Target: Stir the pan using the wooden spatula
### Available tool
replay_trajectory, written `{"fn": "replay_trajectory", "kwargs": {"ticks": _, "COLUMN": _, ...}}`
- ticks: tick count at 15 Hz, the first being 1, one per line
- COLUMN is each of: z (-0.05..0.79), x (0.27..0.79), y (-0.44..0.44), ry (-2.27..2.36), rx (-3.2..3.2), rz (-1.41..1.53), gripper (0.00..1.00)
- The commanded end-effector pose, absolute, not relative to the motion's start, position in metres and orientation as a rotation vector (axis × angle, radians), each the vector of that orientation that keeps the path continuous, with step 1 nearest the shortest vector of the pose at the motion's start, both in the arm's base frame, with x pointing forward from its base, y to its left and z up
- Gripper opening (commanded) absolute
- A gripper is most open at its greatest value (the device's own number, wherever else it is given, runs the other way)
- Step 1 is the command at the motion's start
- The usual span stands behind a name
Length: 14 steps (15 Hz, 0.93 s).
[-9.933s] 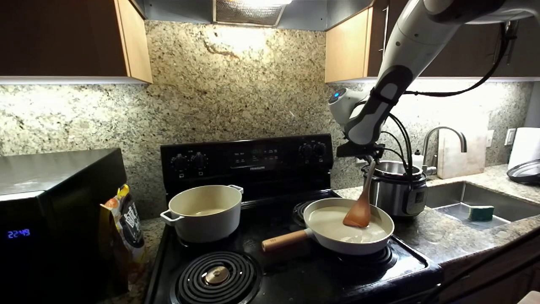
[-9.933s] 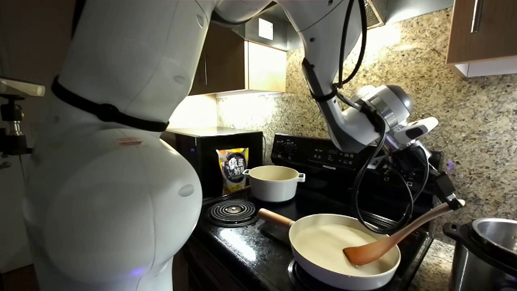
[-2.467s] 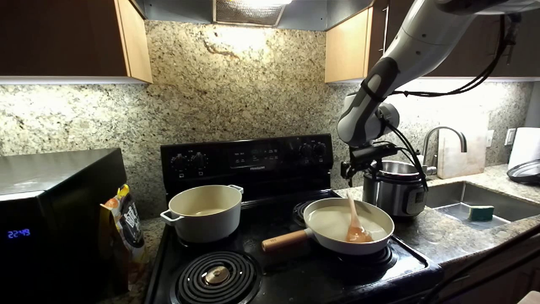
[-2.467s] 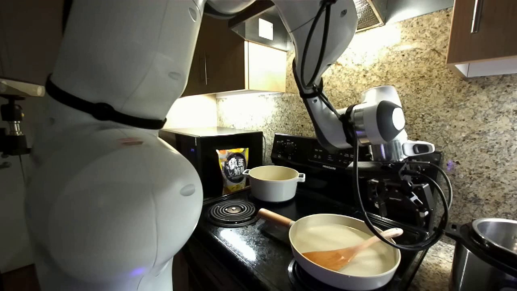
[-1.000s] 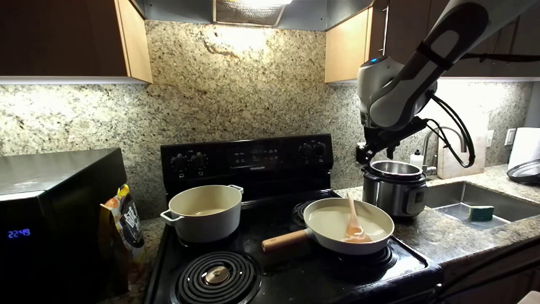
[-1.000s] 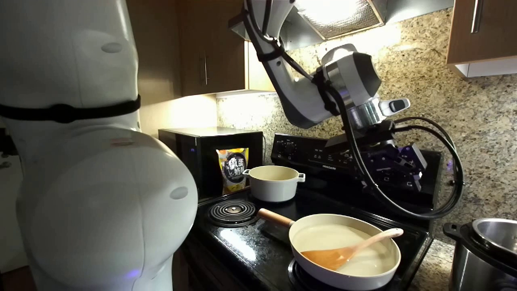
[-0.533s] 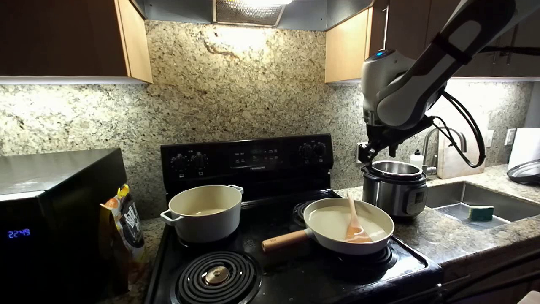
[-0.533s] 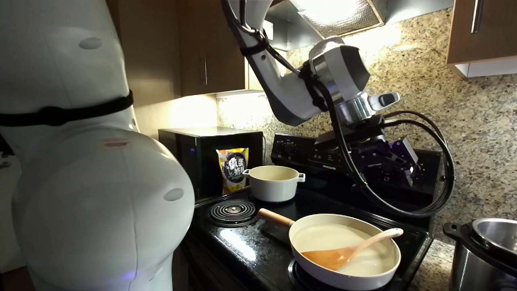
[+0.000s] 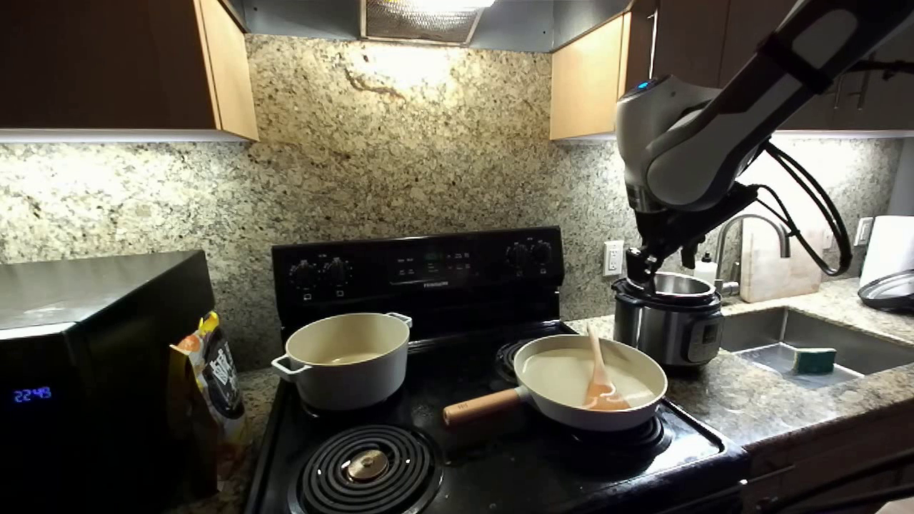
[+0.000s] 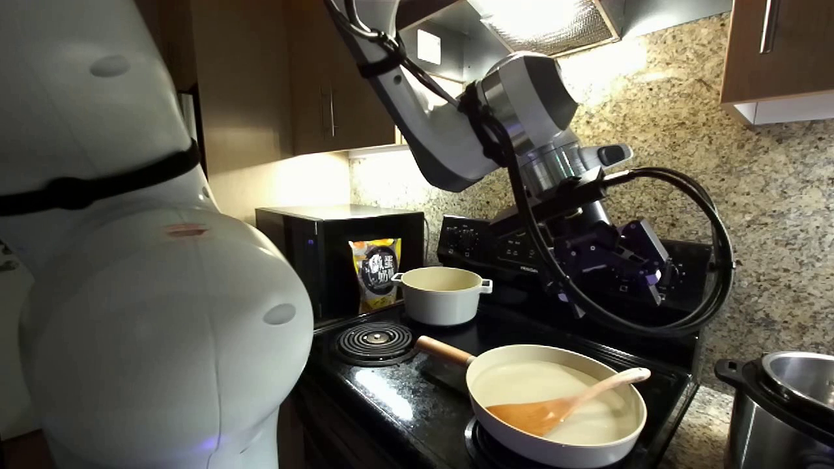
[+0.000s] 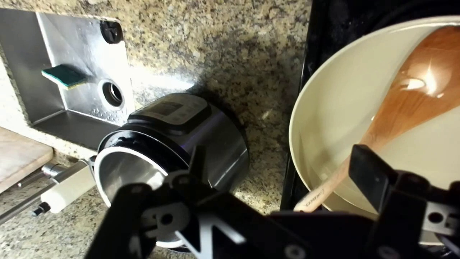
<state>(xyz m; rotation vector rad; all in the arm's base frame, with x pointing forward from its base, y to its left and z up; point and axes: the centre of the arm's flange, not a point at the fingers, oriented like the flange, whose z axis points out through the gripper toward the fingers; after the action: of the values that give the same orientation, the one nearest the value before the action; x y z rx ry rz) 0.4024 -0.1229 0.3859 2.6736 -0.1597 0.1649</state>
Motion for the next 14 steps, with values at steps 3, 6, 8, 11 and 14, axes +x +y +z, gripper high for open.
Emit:
{"fn": "replay_trajectory", "kwargs": {"ticks": 3, "z": 0.403, "x": 0.385, "y": -0.119, "ry": -0.088, "rx": 2.634, "rz": 0.014, "gripper": 1.00}}
{"fn": "replay_trajectory", "kwargs": {"ticks": 6, "z": 0.407, "x": 0.380, "y": -0.118, "ry": -0.075, "rx": 2.609, "rz": -0.062, "gripper": 1.00}}
{"fn": "replay_trajectory", "kwargs": {"ticks": 8, "z": 0.411, "x": 0.377, "y": -0.116, "ry": -0.074, "rx": 2.596, "rz": -0.087, "gripper": 1.00}}
{"fn": "replay_trajectory", "kwargs": {"ticks": 11, "z": 0.418, "x": 0.373, "y": -0.113, "ry": -0.074, "rx": 2.584, "rz": -0.087, "gripper": 1.00}}
{"fn": "replay_trajectory", "kwargs": {"ticks": 14, "z": 0.425, "x": 0.369, "y": -0.112, "ry": -0.075, "rx": 2.585, "rz": -0.046, "gripper": 1.00}}
